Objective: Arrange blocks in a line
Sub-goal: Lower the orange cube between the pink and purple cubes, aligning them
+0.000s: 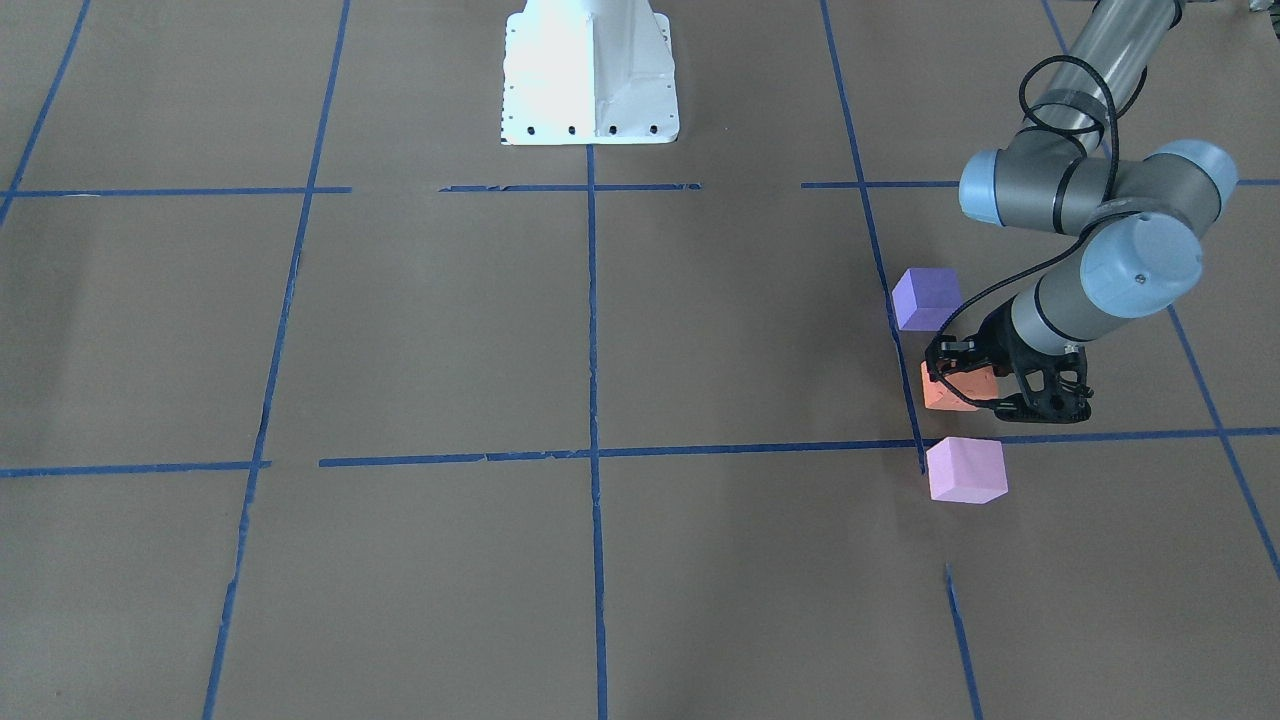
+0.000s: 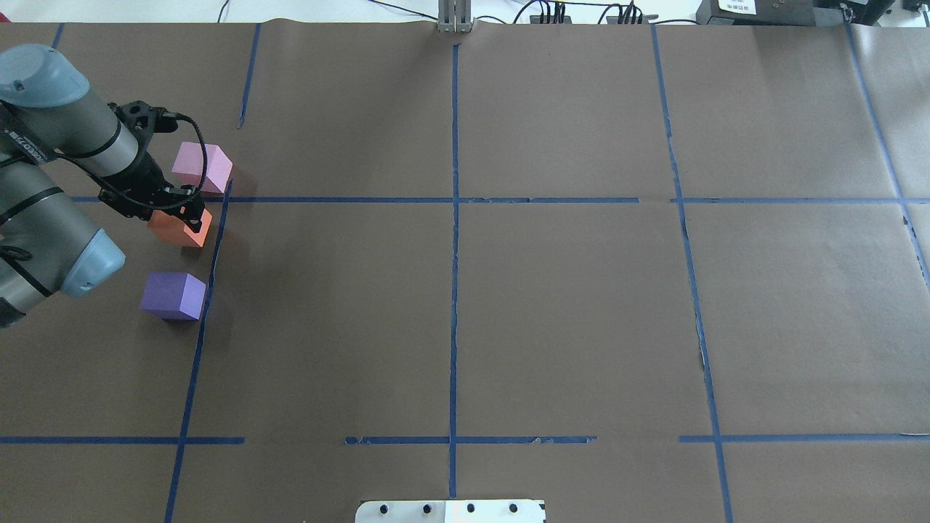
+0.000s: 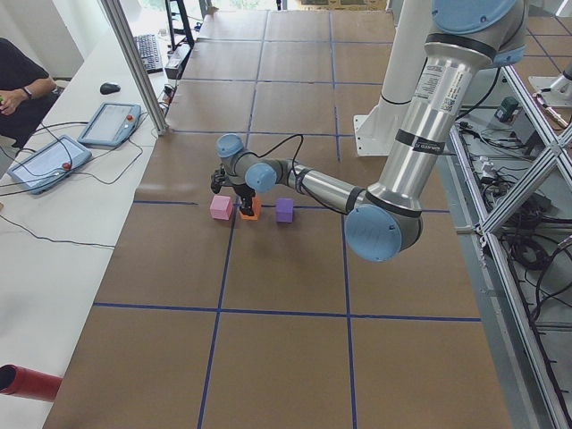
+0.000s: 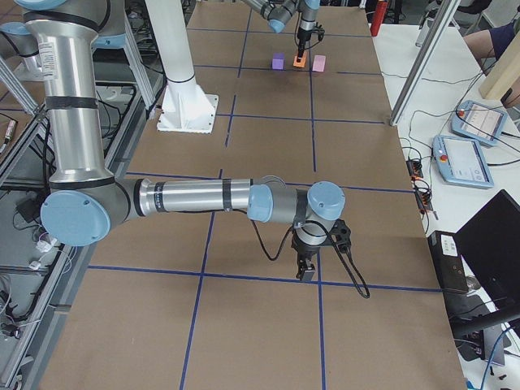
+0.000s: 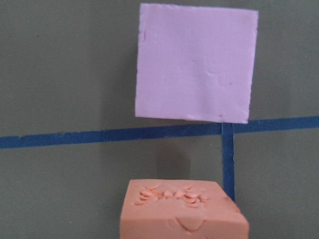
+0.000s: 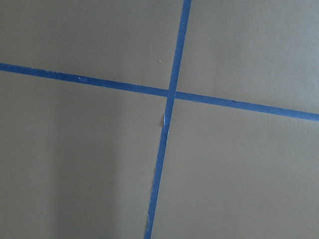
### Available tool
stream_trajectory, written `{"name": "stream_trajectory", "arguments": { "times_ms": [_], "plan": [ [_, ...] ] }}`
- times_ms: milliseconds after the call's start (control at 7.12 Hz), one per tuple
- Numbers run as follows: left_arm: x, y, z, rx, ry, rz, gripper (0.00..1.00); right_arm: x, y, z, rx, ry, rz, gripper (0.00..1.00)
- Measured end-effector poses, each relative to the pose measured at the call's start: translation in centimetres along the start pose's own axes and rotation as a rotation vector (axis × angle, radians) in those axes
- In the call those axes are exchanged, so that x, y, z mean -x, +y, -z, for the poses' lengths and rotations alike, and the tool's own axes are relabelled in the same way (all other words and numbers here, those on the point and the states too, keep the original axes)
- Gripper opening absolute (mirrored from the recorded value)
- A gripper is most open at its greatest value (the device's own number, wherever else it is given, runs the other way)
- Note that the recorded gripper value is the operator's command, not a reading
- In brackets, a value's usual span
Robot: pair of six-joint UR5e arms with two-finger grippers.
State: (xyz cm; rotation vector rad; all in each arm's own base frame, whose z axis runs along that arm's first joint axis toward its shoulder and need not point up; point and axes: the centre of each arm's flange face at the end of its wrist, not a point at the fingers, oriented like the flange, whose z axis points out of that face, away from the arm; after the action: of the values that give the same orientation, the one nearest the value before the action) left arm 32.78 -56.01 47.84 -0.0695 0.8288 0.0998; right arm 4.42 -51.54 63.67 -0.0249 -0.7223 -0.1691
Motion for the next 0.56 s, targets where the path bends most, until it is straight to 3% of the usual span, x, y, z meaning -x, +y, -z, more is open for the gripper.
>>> {"name": "stream_trajectory", "arguments": {
  "times_ms": [562],
  "plan": [
    [-0.12, 0.14, -0.55, 0.012, 0.003, 0.003, 0.46, 0.01, 0.00, -0.01, 0.000, 0.000, 0.000, 1.00]
  ]
}}
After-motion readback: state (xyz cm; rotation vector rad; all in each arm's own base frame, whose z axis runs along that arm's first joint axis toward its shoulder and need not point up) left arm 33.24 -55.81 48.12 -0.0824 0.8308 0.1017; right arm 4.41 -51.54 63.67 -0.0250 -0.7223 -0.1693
